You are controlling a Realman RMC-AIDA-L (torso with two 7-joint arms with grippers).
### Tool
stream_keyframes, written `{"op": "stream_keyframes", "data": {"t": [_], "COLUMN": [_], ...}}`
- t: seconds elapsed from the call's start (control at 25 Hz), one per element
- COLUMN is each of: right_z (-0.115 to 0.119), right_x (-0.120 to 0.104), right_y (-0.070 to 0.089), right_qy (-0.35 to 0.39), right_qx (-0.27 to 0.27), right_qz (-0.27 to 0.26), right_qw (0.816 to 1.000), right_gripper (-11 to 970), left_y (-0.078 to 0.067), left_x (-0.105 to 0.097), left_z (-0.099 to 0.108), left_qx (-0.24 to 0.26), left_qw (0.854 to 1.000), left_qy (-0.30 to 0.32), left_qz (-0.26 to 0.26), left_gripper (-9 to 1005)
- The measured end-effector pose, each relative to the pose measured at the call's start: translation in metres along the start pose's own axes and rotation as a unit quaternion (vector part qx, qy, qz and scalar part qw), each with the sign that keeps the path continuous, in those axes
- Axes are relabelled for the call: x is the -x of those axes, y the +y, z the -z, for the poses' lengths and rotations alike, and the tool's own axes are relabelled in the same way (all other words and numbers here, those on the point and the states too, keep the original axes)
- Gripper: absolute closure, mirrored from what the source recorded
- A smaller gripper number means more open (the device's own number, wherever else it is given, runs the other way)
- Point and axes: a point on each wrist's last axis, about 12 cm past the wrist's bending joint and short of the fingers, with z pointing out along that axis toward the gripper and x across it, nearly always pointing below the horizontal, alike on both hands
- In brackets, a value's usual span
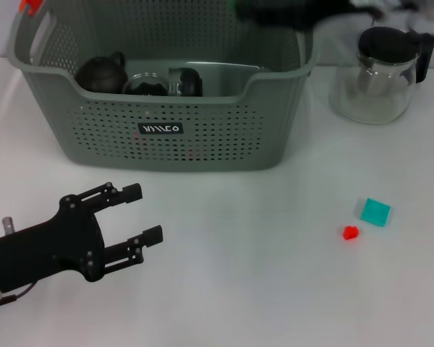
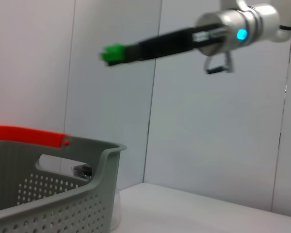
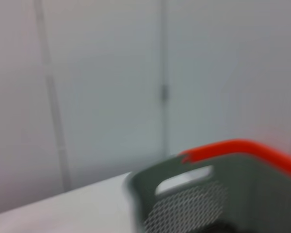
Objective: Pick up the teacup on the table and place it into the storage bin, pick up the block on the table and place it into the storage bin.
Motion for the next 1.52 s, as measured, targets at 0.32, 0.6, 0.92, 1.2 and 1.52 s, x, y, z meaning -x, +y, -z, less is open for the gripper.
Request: {"op": "stream_keyframes", "data": {"t": [0.32, 0.6, 0.92, 1.2, 1.52], "right_z": [-0.092, -0.144, -0.147, -0.115, -0.023], "right_x": [0.024, 0.013, 0.011, 0.021, 0.001], "right_y": [-0.023, -0.025, -0.022, -0.022, -0.009], "right_qy": [0.032, 0.082, 0.099, 0.059, -0.038], "right_qx": [-0.066, -0.088, -0.076, -0.06, 0.005], "right_qz": [-0.001, 0.01, 0.009, 0.004, -0.018], "right_qw": [0.997, 0.993, 0.992, 0.996, 0.999], "right_gripper": [523, 524, 524, 379, 365], "left_y": [-0.002, -0.001, -0.001, -0.002, -0.002], "left_x": [-0.001, -0.001, 0.0, -0.001, -0.001], "left_z": [0.0, -0.002, -0.002, -0.001, -0.001], "left_qx": [0.0, -0.001, -0.001, -0.003, -0.001], "left_qw": [1.0, 1.0, 1.0, 1.0, 1.0], "left_qy": [-0.002, -0.002, -0.002, -0.004, -0.002], "left_qz": [0.003, 0.002, 0.001, 0.003, 0.003], "left_gripper": [264, 264, 265, 265, 265]}}
